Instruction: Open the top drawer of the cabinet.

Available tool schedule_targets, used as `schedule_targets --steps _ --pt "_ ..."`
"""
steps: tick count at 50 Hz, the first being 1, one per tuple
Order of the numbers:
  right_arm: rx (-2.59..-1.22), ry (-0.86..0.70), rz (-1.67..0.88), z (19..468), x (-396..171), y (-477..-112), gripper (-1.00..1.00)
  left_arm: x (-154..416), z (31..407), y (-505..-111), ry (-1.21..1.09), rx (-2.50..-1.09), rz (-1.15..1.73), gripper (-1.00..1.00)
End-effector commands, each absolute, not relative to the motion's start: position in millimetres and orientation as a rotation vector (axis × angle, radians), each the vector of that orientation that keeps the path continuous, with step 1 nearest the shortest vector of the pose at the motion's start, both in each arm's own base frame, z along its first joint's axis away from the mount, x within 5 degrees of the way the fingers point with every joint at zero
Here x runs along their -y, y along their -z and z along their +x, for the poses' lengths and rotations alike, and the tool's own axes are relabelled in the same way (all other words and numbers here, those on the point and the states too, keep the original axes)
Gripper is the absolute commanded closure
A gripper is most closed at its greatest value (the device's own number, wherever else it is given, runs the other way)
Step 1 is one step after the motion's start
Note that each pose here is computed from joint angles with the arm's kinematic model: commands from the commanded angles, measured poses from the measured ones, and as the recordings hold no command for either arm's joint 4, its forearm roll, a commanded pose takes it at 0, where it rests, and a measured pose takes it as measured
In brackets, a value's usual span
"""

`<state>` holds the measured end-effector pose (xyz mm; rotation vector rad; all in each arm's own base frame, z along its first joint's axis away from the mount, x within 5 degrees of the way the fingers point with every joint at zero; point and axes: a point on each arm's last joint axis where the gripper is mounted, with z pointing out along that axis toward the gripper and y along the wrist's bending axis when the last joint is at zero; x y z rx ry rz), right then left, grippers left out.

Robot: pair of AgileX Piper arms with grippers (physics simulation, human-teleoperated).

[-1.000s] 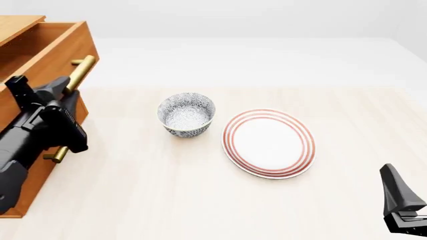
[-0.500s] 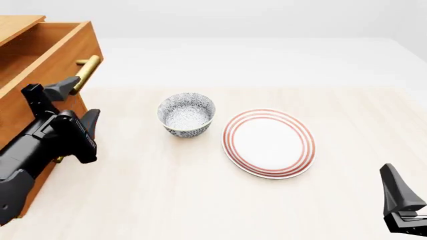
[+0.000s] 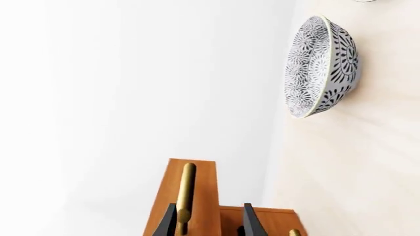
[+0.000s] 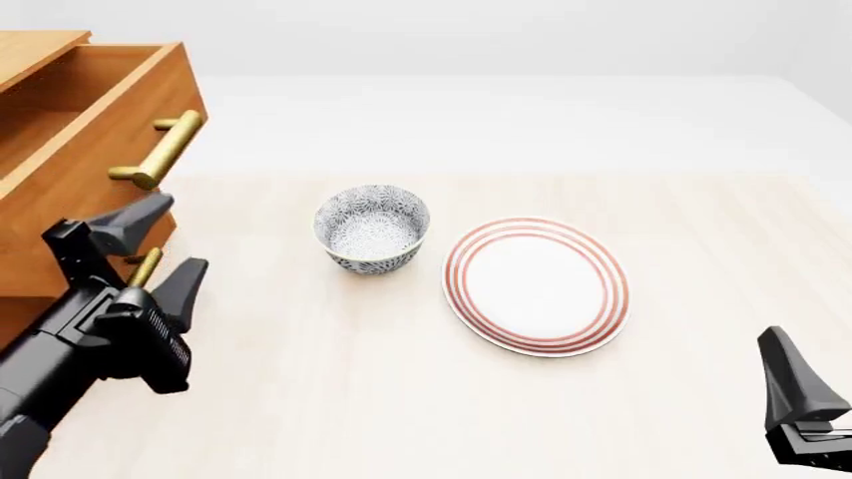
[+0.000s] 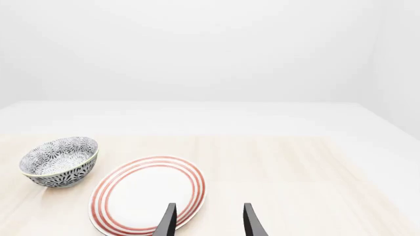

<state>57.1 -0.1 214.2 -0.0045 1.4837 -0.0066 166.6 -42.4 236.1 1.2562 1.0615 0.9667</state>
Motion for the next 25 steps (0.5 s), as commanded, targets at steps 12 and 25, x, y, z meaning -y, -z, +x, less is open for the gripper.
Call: schedule_targets --steps 12,25 --pt "-1.484 0.006 -0.004 57.1 0.1 -214.2 -1.0 44.0 142.0 -272.4 -0.784 -1.121 1.154 -1.0" --pt "-1.484 0.007 -0.004 57.1 0.1 -214.2 -1.0 26.0 113.0 -311.2 -0.646 -1.291 0.962 -1.0"
